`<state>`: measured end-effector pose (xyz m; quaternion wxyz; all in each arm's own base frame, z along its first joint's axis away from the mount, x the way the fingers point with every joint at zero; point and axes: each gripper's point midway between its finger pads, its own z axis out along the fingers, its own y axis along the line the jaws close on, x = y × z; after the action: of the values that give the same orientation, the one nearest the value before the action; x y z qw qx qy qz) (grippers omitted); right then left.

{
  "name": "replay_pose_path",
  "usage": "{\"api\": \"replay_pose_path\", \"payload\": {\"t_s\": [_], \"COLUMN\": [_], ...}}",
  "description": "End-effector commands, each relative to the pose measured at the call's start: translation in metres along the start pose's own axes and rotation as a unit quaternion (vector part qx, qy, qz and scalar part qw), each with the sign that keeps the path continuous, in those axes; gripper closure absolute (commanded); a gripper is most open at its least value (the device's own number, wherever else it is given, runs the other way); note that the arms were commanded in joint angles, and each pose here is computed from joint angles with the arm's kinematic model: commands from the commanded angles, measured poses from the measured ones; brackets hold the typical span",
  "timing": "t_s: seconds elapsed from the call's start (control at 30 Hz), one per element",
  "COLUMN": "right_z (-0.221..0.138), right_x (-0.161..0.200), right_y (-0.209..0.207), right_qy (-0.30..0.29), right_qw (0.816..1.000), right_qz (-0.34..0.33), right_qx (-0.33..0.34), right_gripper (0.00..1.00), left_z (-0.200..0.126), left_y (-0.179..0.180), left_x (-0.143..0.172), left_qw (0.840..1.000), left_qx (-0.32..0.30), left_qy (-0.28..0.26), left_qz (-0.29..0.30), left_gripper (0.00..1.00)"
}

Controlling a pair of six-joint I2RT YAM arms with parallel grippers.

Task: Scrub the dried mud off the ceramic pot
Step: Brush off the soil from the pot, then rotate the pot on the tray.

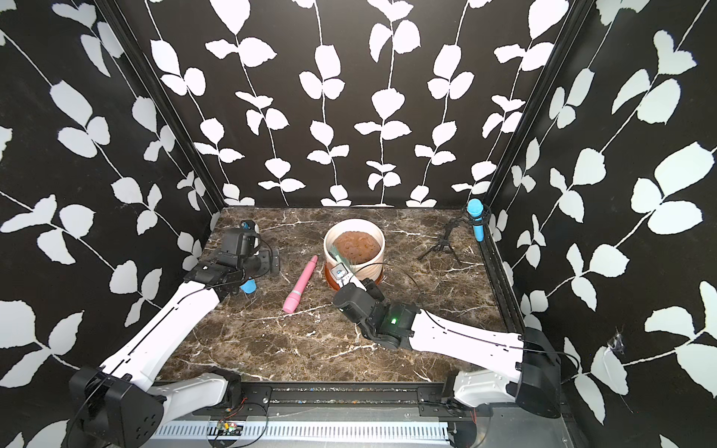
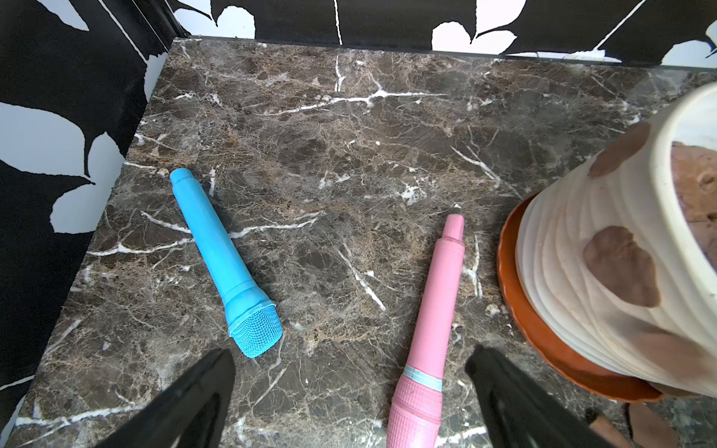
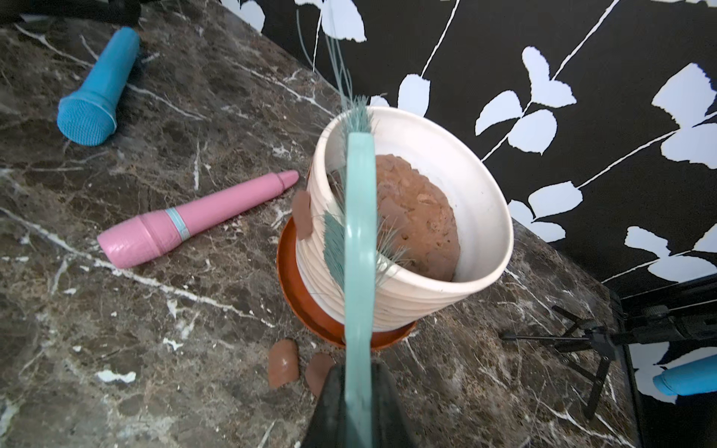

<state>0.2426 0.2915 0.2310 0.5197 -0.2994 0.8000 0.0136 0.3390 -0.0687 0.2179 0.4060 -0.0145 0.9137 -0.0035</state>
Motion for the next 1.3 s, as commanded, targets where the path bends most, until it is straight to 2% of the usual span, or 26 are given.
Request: {"api": "replay_pose_path", "payload": {"t_s": [0.0,0.13,0.23,0.3,0.37,0.43,0.5,0.57,0.6,0.63,0.7,0.77,0.8,0.87,0.97,1.1,1.17,1.23,1.27], "right_z": [-0.001,0.002,-0.006,-0.023,-0.044,-0.062,-0.077,-0.093,-0.099,-0.105,-0.111,-0.119,-0.123,-0.129,-0.131,-0.137,-0.144,-0.149,-0.150], "right_x": [-0.041,-0.054,-0.056,-0.056,-0.058,-0.058,-0.056,-0.052,-0.052,-0.050,-0.038,-0.028,-0.024,-0.021,-0.017,-0.007,-0.001,0.001,0.002], "right_y": [-0.009,0.002,0.018,0.023,0.014,-0.012,-0.045,-0.080,-0.087,-0.093,-0.115,-0.137,-0.144,-0.148,-0.144,-0.144,-0.149,-0.152,-0.153], "right_qy": [-0.080,-0.093,-0.079,-0.071,-0.069,-0.066,-0.062,-0.060,-0.059,-0.051,-0.009,0.028,0.041,0.053,0.062,0.080,0.087,0.086,0.086], "right_qw": [0.996,0.996,0.995,0.992,0.990,0.992,0.994,0.992,0.991,0.990,0.992,0.992,0.992,0.991,0.989,0.988,0.988,0.989,0.989], "right_qz": [0.037,0.009,-0.002,0.001,0.011,0.035,0.066,0.106,0.114,0.114,0.117,0.117,0.116,0.114,0.122,0.121,0.119,0.119,0.119], "right_qx": [0.025,0.006,-0.056,-0.104,-0.126,-0.101,-0.061,-0.036,-0.043,-0.059,-0.054,-0.034,-0.030,-0.036,-0.051,-0.051,-0.040,-0.035,-0.035], "right_gripper": [1.00,1.00,1.00,1.00,1.00,1.00,1.00,1.00,1.00,1.00,1.00,1.00,1.00,1.00,1.00,1.00,1.00,1.00,1.00], "left_z": [-0.001,-0.001,-0.003,-0.008,-0.023,-0.047,-0.077,-0.122,-0.141,-0.153,-0.154,-0.147,-0.141,-0.118,-0.086,-0.071,-0.059,-0.040,-0.035], "left_y": [0.000,0.000,-0.006,-0.020,-0.050,-0.086,-0.117,-0.153,-0.168,-0.181,-0.200,-0.215,-0.221,-0.231,-0.241,-0.254,-0.256,-0.254,-0.254], "left_x": [0.001,0.000,-0.001,-0.005,-0.009,-0.016,-0.022,-0.018,-0.010,0.000,0.011,0.012,0.010,0.009,0.018,0.022,0.029,0.034,0.037], "left_qw": [1.000,1.000,1.000,0.997,0.984,0.952,0.907,0.827,0.785,0.752,0.732,0.711,0.705,0.707,0.692,0.682,0.684,0.698,0.699], "left_qx": [0.006,0.005,0.025,0.067,0.157,0.272,0.375,0.502,0.547,0.571,0.552,0.547,0.548,0.531,0.512,0.542,0.545,0.521,0.517], "left_qy": [-0.004,-0.005,-0.008,-0.015,-0.035,-0.081,-0.132,-0.165,-0.173,-0.178,-0.180,-0.175,-0.170,-0.149,-0.097,-0.019,0.020,0.054,0.070], "left_qz": [0.000,0.001,0.012,0.035,0.072,0.114,0.141,0.192,0.235,0.278,0.356,0.405,0.417,0.444,0.499,0.491,0.484,0.488,0.489], "left_gripper": [0.02,0.02,0.01,0.02,0.02,0.02,0.02,0.07,0.05,0.02,0.02,0.09,0.16,0.23,0.26,0.26,0.26,0.30,0.33]}}
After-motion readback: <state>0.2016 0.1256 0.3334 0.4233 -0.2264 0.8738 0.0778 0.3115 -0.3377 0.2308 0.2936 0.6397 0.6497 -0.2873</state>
